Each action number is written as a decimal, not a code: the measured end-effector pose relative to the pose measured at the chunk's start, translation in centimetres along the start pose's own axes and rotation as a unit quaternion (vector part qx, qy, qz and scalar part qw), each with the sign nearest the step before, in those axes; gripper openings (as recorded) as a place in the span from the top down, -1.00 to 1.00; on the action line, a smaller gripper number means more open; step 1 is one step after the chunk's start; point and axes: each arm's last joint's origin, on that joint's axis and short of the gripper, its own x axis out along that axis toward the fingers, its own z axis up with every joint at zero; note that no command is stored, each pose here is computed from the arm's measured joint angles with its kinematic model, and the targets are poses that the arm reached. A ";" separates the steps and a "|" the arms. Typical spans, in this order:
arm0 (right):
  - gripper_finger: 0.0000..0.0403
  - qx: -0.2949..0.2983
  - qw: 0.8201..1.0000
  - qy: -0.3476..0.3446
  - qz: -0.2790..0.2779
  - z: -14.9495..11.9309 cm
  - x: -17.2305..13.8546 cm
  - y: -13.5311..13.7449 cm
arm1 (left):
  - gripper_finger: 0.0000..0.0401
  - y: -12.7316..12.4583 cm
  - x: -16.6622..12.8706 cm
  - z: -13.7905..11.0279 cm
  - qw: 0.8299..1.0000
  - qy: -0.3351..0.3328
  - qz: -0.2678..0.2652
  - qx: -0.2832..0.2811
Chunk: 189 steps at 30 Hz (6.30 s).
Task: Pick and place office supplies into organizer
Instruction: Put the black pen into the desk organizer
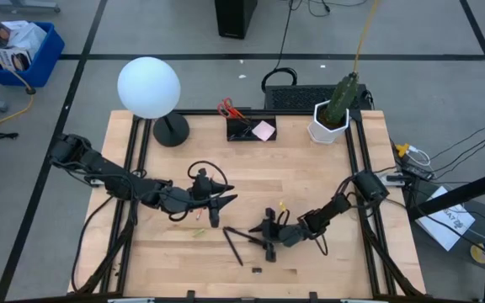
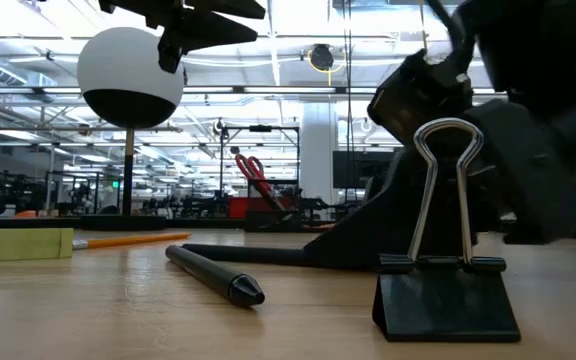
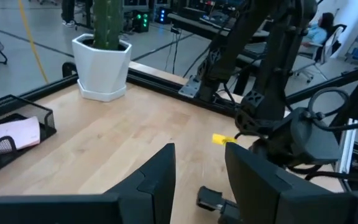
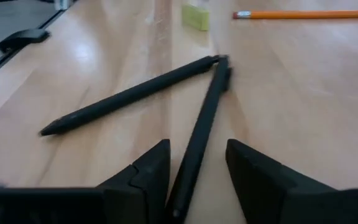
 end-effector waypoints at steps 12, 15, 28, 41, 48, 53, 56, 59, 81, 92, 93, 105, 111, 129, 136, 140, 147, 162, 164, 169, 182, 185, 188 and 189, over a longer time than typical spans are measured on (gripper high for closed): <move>0.46 -0.001 0.999 0.012 -0.036 -2.2 -1.5 -2.7 | 0.27 -0.1 0.0 0.2 1.000 -0.009 -0.004 0.002; 0.55 -0.005 0.999 0.016 -0.039 -2.4 -1.6 -2.9 | 0.27 -0.1 0.0 0.2 1.000 -0.009 -0.004 0.002; 0.88 -0.022 0.999 0.022 -0.030 -2.6 -1.7 -3.0 | 0.26 -0.1 0.0 0.2 1.000 -0.009 -0.004 0.008; 0.88 -0.061 0.995 -0.084 -0.010 2.4 -5.3 -2.5 | 0.26 -0.3 0.0 0.3 0.999 -0.007 -0.030 0.011; 0.87 -0.055 0.985 -0.166 -0.014 5.5 -9.6 -4.0 | 0.26 -0.2 0.1 0.6 0.999 -0.019 -0.030 0.011; 0.87 -0.045 0.977 -0.207 -0.026 6.9 -11.5 -4.7 | 0.26 -0.3 0.1 0.8 0.999 -0.026 -0.034 -0.002; 0.87 -0.045 0.975 -0.214 -0.027 7.2 -11.8 -4.9 | 0.26 -0.3 0.1 0.8 0.999 -0.028 -0.034 -0.004; 0.87 -0.053 0.974 -0.221 -0.026 7.3 -11.9 -4.8 | 0.26 -0.3 0.1 0.8 0.999 -0.028 -0.034 -0.006; 0.87 -0.061 0.955 -0.289 0.002 11.0 -11.1 -6.3 | 0.26 -0.3 0.1 0.9 0.999 -0.032 -0.035 -0.007; 0.87 -0.063 0.960 -0.272 -0.003 12.9 -10.1 -6.8 | 0.27 0.3 0.5 1.2 0.999 -0.040 -0.024 -0.014; 0.87 -0.064 0.959 -0.275 0.001 13.0 -10.0 -6.9 | 0.27 0.4 0.6 1.3 0.999 -0.040 -0.022 -0.014; 0.87 -0.059 0.958 -0.280 0.006 13.1 -9.5 -7.6 | 0.31 1.2 1.1 1.7 0.998 -0.044 -0.026 -0.027; 0.87 -0.063 0.959 -0.277 0.010 13.0 -9.3 -7.8 | 0.67 1.2 2.0 1.0 0.998 -0.045 -0.036 -0.026; 0.29 -0.090 0.968 -0.231 0.031 9.9 -10.4 -6.2 | 0.77 1.0 2.2 1.1 0.996 -0.065 -0.055 -0.012; 0.26 -0.091 0.972 -0.207 0.067 6.9 -12.9 -5.7 | 0.78 1.4 1.6 3.9 0.993 -0.120 0.000 0.017; 0.30 -0.073 0.977 -0.195 0.052 5.2 -14.1 -5.9 | 0.78 2.4 1.7 5.9 0.991 -0.127 0.031 0.032; 0.32 -0.058 0.979 -0.193 0.039 3.3 -15.4 -6.6 | 0.78 5.7 3.5 9.2 0.990 -0.080 0.106 0.057; 0.33 -0.047 0.980 -0.191 0.030 3.1 -15.4 -6.8 | 0.78 16.8 5.6 13.4 0.980 0.021 0.196 -0.034; 0.33 -0.044 0.980 -0.193 0.015 3.1 -15.4 -6.9 | 0.78 17.6 6.4 13.5 0.980 0.026 0.193 -0.040; 0.33 -0.039 0.980 -0.195 0.015 3.1 -15.4 -6.9 | 0.78 19.0 8.7 13.9 0.975 0.068 0.209 -0.009; 0.35 -0.047 0.985 -0.163 -0.005 2.5 -15.2 -7.1 | 0.78 24.1 14.0 15.2 0.951 0.160 0.264 -0.008; 0.35 -0.040 0.986 -0.160 -0.015 2.4 -15.1 -7.1 | 0.78 25.2 14.7 14.1 0.940 0.187 0.284 -0.018; 0.36 -0.041 0.987 -0.155 -0.016 2.3 -15.1 -7.2 | 0.78 26.0 14.9 13.4 0.933 0.204 0.296 -0.021; 0.36 -0.041 0.987 -0.154 -0.016 2.3 -15.1 -7.2 | 0.78 26.2 14.9 13.2 0.931 0.208 0.300 -0.021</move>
